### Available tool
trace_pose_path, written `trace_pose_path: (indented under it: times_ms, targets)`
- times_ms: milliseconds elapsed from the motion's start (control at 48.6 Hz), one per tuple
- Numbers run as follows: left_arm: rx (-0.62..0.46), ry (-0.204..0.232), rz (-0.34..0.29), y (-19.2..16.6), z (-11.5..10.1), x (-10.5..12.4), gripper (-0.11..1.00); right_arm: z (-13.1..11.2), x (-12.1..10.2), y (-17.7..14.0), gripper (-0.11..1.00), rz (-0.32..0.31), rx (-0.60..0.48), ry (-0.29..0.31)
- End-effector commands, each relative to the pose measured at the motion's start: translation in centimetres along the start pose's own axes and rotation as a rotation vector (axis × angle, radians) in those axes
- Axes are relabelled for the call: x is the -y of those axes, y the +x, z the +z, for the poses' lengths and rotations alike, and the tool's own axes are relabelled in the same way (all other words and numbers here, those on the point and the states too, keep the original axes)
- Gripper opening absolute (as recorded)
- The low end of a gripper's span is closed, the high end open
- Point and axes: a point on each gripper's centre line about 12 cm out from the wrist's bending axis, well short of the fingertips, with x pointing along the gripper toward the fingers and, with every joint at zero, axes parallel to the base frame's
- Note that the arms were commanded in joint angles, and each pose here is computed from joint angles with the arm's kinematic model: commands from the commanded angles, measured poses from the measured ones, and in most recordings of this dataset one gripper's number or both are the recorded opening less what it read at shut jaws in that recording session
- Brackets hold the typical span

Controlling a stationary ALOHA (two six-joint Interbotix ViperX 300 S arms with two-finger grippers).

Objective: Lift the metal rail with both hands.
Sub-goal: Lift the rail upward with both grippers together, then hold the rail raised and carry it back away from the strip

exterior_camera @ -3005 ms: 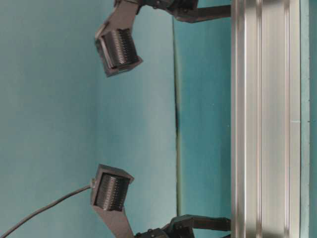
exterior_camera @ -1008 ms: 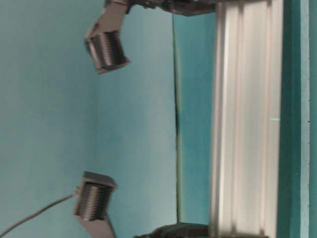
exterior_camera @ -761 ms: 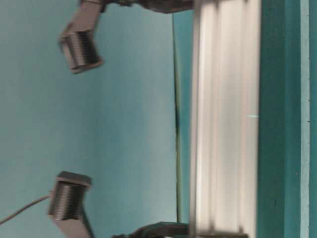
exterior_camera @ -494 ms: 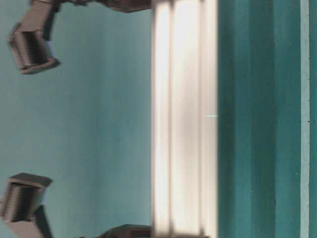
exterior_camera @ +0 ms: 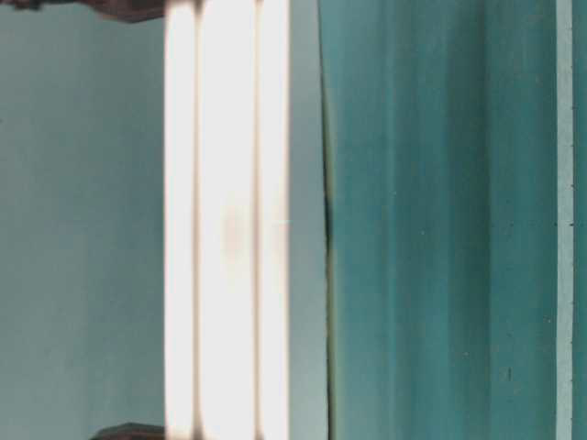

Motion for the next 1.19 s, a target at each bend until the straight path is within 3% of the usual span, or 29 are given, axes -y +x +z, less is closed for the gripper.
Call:
trace_pose_path:
  times_ms: [0, 1173]
  targets:
    - [0.066, -0.005, -0.005, -2.7, 1.3, 0.1, 0.36, 1.2, 0.1, -2.5, 0.39, 0.009, 0.049, 0.025]
    - [0.19, -0.015, 0.0, -16.7, 5.6, -0.5, 0.36, 3.3, -0.8, -14.8, 0.39, 0.01, 0.048, 0.01]
